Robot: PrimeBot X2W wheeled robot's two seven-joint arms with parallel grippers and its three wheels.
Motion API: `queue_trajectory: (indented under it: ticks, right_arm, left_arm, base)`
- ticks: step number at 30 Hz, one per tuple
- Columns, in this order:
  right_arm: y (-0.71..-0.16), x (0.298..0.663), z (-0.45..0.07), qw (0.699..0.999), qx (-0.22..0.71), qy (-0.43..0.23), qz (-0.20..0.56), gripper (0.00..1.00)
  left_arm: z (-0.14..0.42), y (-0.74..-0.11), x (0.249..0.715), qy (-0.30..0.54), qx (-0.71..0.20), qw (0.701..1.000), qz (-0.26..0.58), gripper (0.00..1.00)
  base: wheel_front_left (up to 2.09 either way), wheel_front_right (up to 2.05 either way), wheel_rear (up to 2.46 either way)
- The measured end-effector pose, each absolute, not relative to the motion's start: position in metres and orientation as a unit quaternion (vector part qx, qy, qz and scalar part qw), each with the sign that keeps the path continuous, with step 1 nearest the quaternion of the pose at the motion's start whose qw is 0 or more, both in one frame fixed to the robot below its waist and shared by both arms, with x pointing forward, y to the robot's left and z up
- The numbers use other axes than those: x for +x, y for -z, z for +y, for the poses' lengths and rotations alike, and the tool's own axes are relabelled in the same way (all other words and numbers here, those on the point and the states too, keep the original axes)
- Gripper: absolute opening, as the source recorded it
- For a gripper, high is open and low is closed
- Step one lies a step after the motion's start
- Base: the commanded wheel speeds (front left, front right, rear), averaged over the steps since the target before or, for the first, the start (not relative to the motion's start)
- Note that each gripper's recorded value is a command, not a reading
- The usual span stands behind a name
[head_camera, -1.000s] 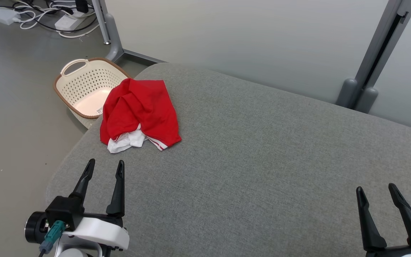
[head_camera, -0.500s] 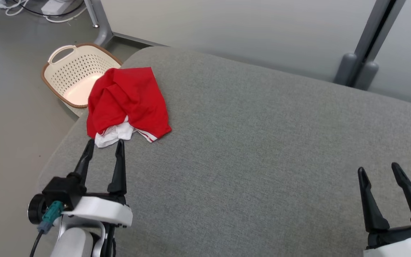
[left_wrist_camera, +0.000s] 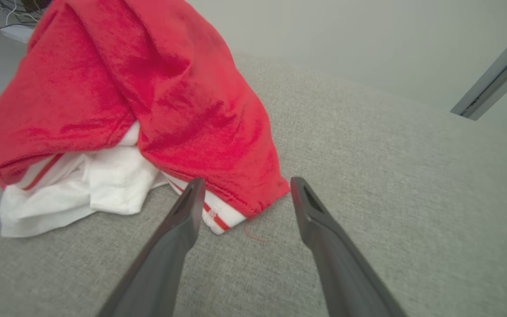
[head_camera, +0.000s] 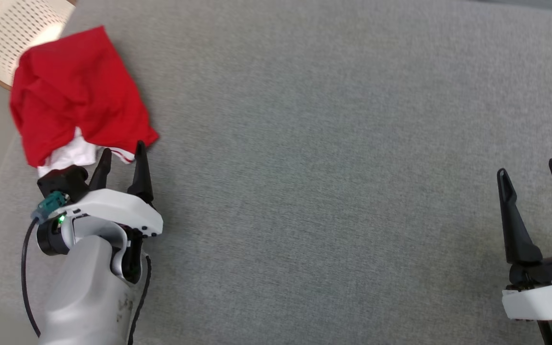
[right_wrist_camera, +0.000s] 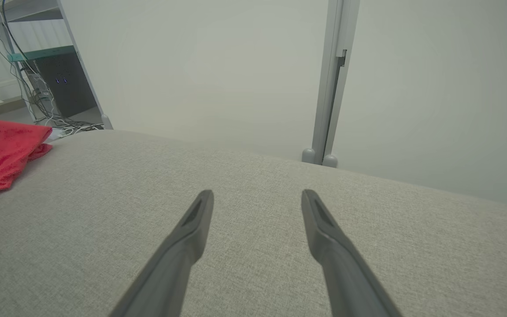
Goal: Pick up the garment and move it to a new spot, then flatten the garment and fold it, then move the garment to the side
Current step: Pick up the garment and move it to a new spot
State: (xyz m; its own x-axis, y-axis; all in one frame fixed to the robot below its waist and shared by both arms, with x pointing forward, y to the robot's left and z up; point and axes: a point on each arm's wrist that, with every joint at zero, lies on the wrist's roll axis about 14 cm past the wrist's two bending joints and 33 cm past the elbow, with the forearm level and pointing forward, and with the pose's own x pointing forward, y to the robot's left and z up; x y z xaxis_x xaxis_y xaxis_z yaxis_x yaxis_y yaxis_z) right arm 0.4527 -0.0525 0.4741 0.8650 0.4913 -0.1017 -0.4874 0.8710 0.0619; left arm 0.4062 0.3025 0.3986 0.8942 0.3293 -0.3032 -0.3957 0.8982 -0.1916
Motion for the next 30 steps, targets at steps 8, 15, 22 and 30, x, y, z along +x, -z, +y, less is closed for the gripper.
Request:
queue_trajectory:
  ticks: [8, 15, 22, 30]
  right_arm:
    - [-0.439, 0.466, -0.07, 0.968, 0.017, -0.231, 0.093, 1.0]
    - [-0.443, 0.468, -0.065, 0.967, 0.018, -0.238, 0.087, 1.0]
    - [-0.464, 0.462, -0.064, 0.97, 0.024, -0.234, 0.064, 1.0]
    - [-0.497, 0.433, -0.062, 0.972, 0.029, -0.232, 0.034, 1.0]
  left_arm:
    - [0.313, -0.345, 0.425, -0.218, -0.158, 0.941, 0.207, 1.0]
    - [0.328, -0.363, 0.427, -0.222, -0.144, 0.947, 0.182, 0.0]
    - [0.341, -0.438, 0.43, -0.209, -0.093, 0.971, 0.067, 0.0]
    - [0.332, -0.522, 0.388, -0.184, -0.027, 0.981, -0.051, 0.0]
  base:
    - [0.0, 0.0, 0.0]
    - [0.0, 0.0, 0.0]
    - [0.0, 0.0, 0.0]
    - [0.0, 0.0, 0.0]
